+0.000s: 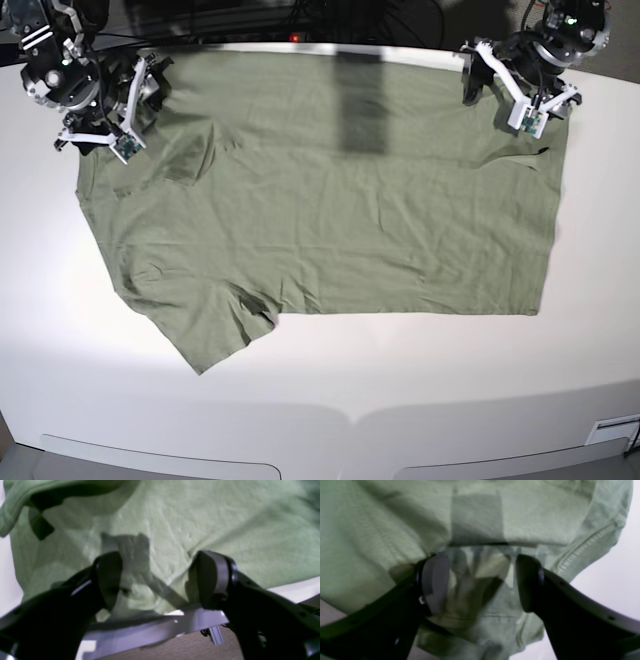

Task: Fold the T-shirt properly
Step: 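Shift the left gripper along the shirt edge and regrasp the cloth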

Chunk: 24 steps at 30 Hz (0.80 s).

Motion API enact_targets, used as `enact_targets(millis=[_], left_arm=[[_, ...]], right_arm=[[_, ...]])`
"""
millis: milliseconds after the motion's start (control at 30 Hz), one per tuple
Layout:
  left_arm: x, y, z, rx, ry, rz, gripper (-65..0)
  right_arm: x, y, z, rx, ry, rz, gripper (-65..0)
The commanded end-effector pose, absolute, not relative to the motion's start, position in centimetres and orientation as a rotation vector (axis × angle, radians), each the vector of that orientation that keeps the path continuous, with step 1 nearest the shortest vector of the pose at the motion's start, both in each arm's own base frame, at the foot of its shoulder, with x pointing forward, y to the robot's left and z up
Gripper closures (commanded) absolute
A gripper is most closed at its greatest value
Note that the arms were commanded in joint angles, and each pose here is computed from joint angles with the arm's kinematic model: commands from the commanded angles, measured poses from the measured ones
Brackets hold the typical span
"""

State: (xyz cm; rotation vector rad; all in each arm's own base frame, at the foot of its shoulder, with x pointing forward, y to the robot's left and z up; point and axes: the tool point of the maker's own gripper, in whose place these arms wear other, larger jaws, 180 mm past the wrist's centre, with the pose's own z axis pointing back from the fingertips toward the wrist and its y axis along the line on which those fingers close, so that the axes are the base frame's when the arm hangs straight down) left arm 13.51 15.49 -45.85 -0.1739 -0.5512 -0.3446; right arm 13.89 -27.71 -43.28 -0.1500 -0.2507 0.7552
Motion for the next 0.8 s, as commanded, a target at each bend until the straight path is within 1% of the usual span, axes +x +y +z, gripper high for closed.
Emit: enact_targets(millis=[0,233,567,767], left_arm=[[7.3,17.1,-48.9,-0.116,-0.255,-0.383,-45.1],[7.3,17.1,-49.0,-0.115,-0.253,-0.383,-45.1],[7.3,17.1,-49.0,-0.115,-0.254,-0.383,-45.1],[7.7,17.0,-48.7,-0.114,-0.266,-0.388,-45.1]], right_arm=[[13.2,-30.1,-43.2,-0.235,-0.173,0.765,-41.6],[15.0,-28.3,-41.6,-0.233,-0.258,0.785,-41.6],[18.6,-23.6,-36.4,-0.233,-0.487,0.811,-41.6],[19.0,-22.8,-35.5,-0.232,-0.525,0.811,-41.6]])
